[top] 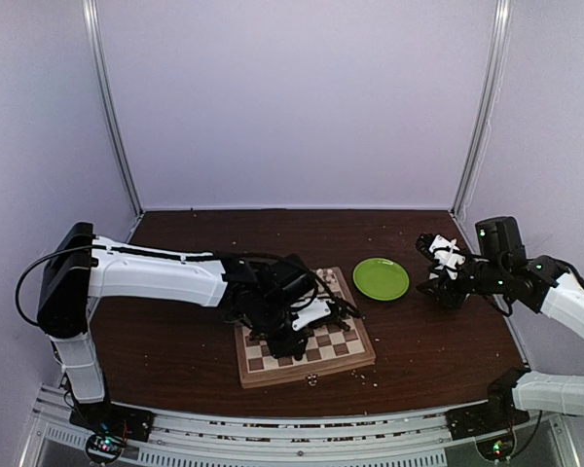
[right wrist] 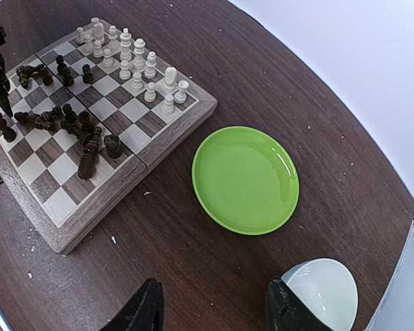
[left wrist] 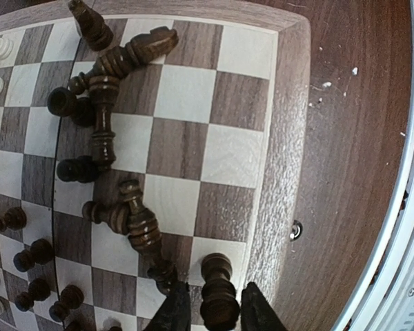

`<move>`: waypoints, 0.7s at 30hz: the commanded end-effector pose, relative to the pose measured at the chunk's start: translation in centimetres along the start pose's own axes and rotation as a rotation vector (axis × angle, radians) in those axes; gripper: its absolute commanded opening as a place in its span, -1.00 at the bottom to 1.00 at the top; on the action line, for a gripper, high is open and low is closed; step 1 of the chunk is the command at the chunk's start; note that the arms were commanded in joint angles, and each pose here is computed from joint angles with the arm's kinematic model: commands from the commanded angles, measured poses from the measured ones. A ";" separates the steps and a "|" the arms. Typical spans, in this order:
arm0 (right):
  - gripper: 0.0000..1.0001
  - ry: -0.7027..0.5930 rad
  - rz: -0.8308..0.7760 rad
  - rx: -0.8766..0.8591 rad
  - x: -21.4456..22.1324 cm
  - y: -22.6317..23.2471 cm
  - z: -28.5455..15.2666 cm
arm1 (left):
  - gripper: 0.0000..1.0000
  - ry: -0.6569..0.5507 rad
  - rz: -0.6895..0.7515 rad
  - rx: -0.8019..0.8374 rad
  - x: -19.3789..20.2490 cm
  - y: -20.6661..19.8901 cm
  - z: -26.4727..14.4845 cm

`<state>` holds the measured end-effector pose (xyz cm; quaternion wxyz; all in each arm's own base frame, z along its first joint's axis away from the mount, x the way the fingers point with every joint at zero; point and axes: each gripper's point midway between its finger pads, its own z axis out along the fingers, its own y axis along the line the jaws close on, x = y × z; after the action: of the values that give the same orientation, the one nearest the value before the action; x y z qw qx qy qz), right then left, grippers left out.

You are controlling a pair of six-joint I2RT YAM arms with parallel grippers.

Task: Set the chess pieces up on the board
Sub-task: Place the king at e8.

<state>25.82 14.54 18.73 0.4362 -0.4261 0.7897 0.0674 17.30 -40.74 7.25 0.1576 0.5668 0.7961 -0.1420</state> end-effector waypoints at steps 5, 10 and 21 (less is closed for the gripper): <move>0.01 0.004 -0.009 0.010 0.2 0.0 0.0 | -0.21 -0.070 0.017 0.024 -1.8 -0.7 -1.6; 0.01 0.002 -0.003 -0.007 0.1 0.2 0.2 | 0.00 -0.188 0.033 -0.024 -4.7 0.2 -6.5; 0.05 0.062 0.043 -0.197 -4.3 1.3 2.7 | 0.06 -0.641 -0.344 -0.305 -9.3 14.4 -15.6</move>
<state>26.44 16.84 18.27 0.3873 -0.4385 0.8029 0.1143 25.20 -39.47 20.85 0.3555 0.4472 0.7969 -0.1964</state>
